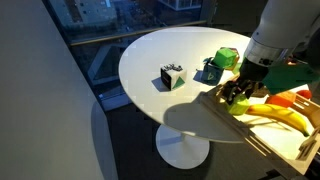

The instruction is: Remove the yellow block from the crate and put it in the bowl

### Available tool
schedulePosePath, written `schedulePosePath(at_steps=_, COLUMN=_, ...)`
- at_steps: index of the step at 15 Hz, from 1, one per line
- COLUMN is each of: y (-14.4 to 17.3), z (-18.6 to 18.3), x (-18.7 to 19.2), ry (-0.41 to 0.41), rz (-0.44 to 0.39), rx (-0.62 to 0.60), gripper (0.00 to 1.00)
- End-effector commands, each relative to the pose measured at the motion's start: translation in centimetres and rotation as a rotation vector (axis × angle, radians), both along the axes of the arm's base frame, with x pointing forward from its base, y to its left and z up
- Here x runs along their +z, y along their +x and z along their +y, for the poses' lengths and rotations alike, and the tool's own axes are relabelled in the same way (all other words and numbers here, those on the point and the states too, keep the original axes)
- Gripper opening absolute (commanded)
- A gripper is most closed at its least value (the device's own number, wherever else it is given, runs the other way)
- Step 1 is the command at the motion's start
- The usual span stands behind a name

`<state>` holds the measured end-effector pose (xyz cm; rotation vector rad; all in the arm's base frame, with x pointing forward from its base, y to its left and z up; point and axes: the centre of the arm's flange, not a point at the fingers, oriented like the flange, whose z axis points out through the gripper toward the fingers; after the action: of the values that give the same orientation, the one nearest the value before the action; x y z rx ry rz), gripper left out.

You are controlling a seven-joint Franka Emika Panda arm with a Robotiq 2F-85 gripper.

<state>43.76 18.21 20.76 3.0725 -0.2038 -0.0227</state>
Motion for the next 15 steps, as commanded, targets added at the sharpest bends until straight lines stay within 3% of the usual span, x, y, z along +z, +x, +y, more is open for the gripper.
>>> schedulePosePath(at_steps=1, y=0.3, z=0.3, x=0.7, ry=-0.006, rz=-0.016, rx=0.010, gripper=0.43)
schedulePosePath(at_steps=6, y=-0.6, z=0.4, x=2.4, ry=0.018, rz=-0.005, rx=0.053, gripper=0.31)
schedulePosePath(at_steps=15, y=-0.8, z=-0.3, x=7.7, ry=0.055, rz=-0.029, rx=0.097, gripper=0.31)
